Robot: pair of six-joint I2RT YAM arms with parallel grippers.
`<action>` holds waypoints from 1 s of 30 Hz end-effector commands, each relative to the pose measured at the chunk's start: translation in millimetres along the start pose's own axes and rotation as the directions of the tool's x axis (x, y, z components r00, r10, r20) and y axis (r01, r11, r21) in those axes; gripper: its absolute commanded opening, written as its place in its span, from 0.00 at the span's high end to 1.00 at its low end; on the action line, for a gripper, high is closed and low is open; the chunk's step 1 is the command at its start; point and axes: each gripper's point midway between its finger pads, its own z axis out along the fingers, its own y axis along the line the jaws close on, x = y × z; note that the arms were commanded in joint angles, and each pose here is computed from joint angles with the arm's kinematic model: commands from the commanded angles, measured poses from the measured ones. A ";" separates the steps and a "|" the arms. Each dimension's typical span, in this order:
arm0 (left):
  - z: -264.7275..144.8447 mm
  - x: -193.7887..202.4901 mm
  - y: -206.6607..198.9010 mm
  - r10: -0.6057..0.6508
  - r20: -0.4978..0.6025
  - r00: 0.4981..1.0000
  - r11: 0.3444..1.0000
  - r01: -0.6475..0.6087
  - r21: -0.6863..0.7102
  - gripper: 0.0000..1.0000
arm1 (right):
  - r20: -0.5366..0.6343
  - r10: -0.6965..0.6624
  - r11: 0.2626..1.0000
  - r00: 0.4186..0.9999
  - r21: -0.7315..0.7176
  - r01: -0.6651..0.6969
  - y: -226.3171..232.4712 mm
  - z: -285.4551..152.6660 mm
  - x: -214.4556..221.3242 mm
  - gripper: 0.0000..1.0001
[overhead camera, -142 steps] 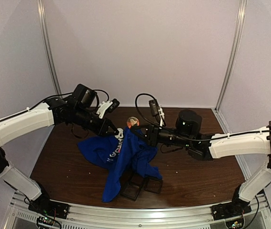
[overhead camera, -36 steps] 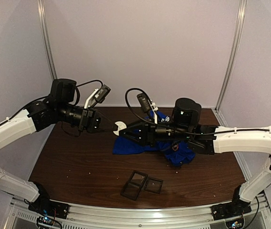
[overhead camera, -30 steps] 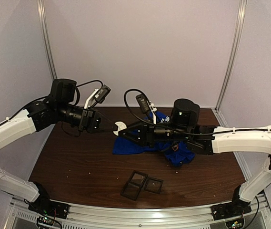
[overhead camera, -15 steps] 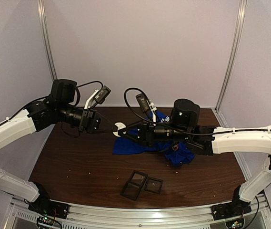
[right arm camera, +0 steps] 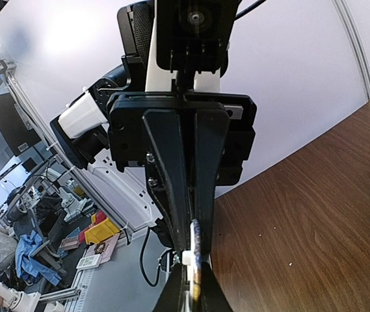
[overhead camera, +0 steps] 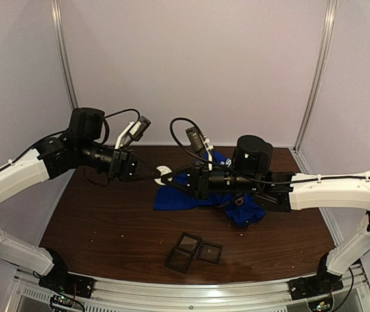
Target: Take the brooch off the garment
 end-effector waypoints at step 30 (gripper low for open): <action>-1.9 -4.6 1.8 0.024 0.021 0.999 0.999 -0.023 -0.045 1.00 | 0.135 0.052 0.976 0.990 0.202 -0.079 -43.2 -15.7 -17.3 0.99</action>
